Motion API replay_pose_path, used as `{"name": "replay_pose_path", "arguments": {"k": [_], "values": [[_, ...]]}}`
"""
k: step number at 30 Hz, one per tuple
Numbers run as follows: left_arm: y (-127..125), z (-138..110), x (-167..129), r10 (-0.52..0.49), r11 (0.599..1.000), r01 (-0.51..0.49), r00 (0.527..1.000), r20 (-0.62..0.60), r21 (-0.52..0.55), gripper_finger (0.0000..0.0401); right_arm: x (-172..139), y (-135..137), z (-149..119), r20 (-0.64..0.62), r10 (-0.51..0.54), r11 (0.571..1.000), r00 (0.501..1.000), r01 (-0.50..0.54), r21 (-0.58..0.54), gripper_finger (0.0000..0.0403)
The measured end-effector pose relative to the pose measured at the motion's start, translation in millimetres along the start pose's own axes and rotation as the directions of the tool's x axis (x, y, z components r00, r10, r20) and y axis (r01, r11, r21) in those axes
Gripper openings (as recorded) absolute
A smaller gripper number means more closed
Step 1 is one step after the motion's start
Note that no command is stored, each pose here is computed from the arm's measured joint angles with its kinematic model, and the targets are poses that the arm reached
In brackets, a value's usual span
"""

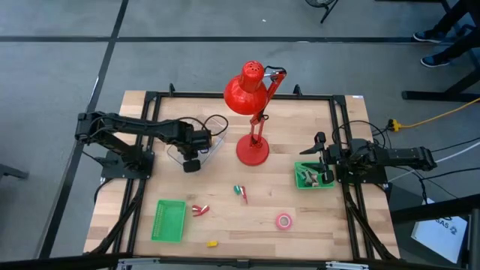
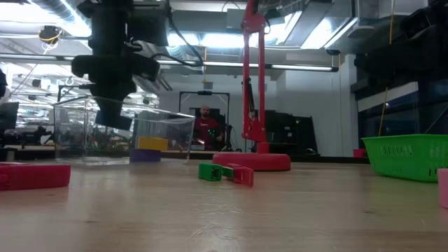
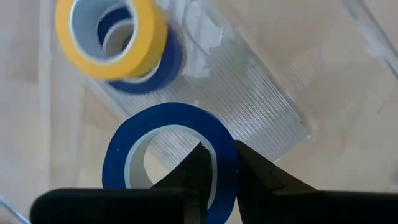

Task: Pick and place Stapler, Stapler remover, tape
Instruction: Put the blue tape into the transparent bin

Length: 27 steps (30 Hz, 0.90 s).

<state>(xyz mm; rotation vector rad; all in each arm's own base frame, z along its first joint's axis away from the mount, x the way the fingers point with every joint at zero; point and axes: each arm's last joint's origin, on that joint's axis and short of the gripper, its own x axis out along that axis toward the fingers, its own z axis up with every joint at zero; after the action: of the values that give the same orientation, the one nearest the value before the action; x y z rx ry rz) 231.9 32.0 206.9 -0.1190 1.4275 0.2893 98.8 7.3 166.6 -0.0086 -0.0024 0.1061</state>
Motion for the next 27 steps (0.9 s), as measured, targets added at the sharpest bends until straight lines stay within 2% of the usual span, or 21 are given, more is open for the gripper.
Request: {"name": "replay_pose_path", "arguments": {"k": [3,7,15,27], "values": [[3.9,2.0,0.4,0.001,0.997,-0.002,1.0,0.014,0.075,0.0049,0.0,0.0,0.0,0.0,0.0,1.0,1.0,0.0,0.0,0.0199],[11.4,2.7,1.3,-0.024,0.995,0.023,1.0,0.009,0.097,0.005,0.0,0.0,0.0,0.0,0.0,1.0,1.0,0.0,0.0,0.0199],[17.6,3.0,2.0,-0.099,0.994,0.098,0.995,0.003,0.052,0.0051,0.0,0.0,0.0,0.0,0.0,1.0,1.0,0.0,0.0,0.0199],[15.6,7.5,19.5,-0.098,0.99,0.089,0.992,-0.074,-0.108,0.0052,0.0,0.0,0.0,0.0,0.0,1.0,1.0,0.0,0.0,0.0199]]}}
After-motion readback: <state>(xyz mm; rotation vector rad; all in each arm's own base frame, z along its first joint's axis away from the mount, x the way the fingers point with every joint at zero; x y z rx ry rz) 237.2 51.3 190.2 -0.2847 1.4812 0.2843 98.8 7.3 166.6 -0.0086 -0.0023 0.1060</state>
